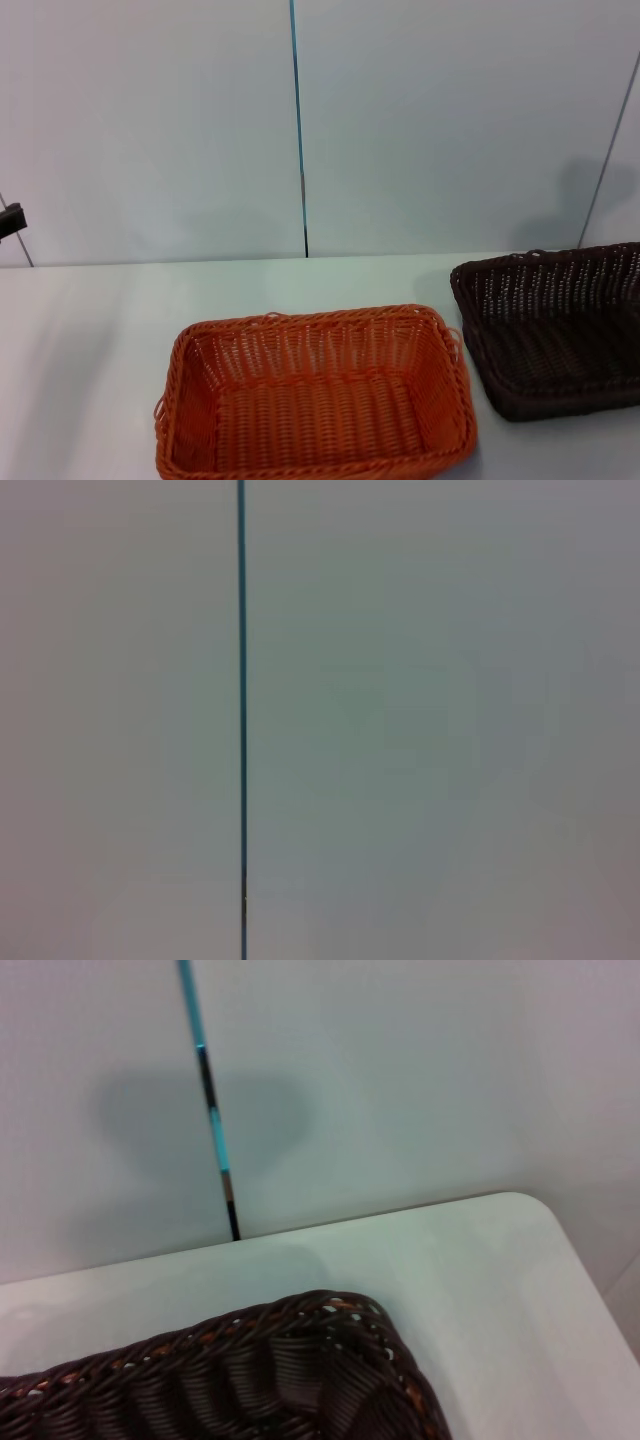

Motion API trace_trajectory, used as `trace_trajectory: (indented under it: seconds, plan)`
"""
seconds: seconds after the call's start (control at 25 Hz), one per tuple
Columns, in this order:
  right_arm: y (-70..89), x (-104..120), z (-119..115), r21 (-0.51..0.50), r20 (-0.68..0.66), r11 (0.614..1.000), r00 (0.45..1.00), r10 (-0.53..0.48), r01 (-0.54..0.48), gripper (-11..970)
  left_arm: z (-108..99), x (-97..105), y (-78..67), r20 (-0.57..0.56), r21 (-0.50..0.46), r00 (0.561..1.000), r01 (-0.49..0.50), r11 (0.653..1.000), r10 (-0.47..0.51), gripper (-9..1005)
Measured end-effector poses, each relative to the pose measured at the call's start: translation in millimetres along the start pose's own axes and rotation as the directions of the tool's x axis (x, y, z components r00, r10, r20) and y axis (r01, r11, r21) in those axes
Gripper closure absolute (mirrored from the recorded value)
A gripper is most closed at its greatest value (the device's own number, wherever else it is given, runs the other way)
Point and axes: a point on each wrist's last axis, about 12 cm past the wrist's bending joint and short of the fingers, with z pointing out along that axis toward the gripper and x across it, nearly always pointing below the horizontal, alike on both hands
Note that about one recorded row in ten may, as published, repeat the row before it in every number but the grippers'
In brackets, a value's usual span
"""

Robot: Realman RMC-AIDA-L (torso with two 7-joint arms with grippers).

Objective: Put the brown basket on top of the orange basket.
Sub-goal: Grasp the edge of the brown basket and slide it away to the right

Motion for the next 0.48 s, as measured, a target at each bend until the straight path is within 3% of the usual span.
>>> trace_trajectory:
  seconds: [0.48]
  plan:
    - [2.0, -23.3, 7.5, 0.032, -0.039, 0.999, 0.999, -0.006, 0.008, 122, 0.7, -0.8, -2.4, -0.006, 0.011, 1.000, 0.002, 1.000, -0.002, 88]
